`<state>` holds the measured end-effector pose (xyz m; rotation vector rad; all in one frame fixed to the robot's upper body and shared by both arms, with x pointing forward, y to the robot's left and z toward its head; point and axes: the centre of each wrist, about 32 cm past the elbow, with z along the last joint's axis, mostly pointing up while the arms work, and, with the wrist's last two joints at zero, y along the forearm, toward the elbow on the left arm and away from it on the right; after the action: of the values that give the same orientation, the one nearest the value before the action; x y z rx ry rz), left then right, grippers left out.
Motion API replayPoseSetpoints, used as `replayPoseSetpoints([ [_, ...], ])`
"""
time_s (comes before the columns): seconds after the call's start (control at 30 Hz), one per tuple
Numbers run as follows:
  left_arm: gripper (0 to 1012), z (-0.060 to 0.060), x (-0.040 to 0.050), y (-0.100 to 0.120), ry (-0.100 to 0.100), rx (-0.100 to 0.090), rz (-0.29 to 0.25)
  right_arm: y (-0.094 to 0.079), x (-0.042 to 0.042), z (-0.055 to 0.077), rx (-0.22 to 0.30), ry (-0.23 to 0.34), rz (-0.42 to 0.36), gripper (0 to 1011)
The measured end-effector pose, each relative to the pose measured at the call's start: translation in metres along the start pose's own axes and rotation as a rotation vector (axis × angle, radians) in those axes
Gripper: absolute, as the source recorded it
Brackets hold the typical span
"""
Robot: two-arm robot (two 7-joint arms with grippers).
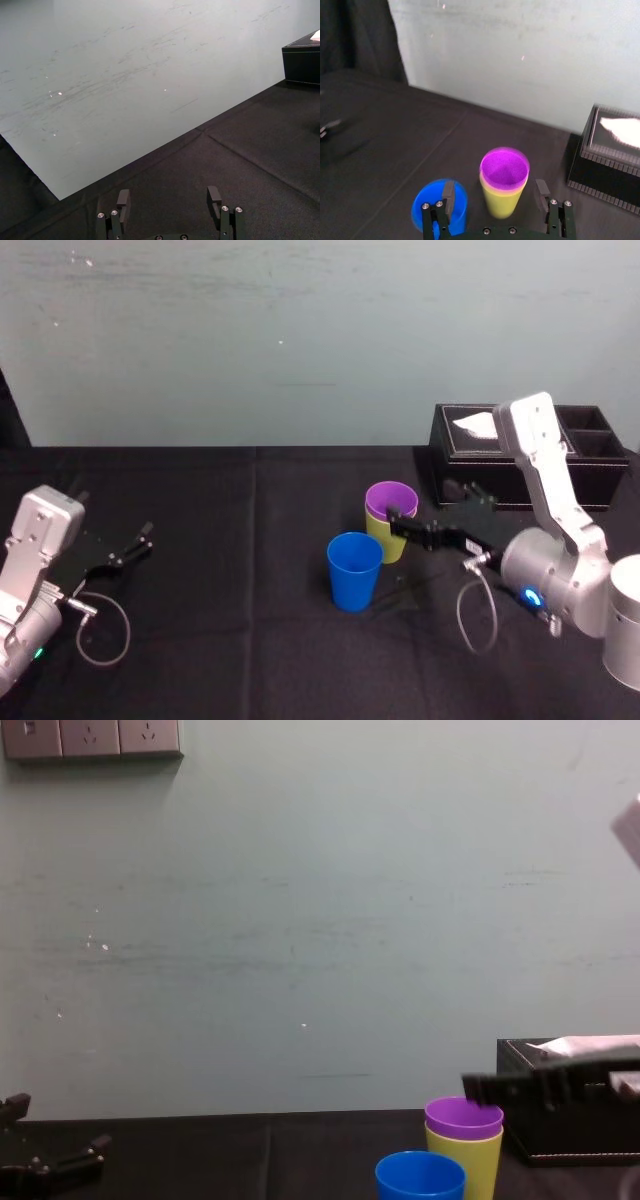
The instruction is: Stack the three plastic cups sequentially using one hand.
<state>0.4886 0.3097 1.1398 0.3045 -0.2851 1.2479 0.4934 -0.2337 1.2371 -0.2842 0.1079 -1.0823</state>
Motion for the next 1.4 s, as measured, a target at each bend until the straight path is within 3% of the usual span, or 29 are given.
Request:
replayPoseSetpoints([
  [0.27,1000,0.0,0.0,0.0,0.0,0.0,0.0,-0.033,-0.0035,-0.01,-0.09,0.043,0.053,1002],
  [0.53,1000,0.0,0.0,0.0,0.0,0.0,0.0,-0.039,-0.0076,-0.022,-0.163,0.028,0.117,1002],
  [0.73,1000,0.0,0.0,0.0,0.0,0.0,0.0,-0.038,-0.0124,-0.03,-0.185,0.007,0.151,1002],
  [1.1,1000,0.0,0.0,0.0,0.0,0.0,0.0,-0.022,-0.0225,-0.041,-0.169,-0.034,0.165,1002],
  [1.4,1000,0.0,0.0,0.0,0.0,0.0,0.0,-0.008,-0.0258,-0.049,-0.172,-0.023,0.145,1002],
])
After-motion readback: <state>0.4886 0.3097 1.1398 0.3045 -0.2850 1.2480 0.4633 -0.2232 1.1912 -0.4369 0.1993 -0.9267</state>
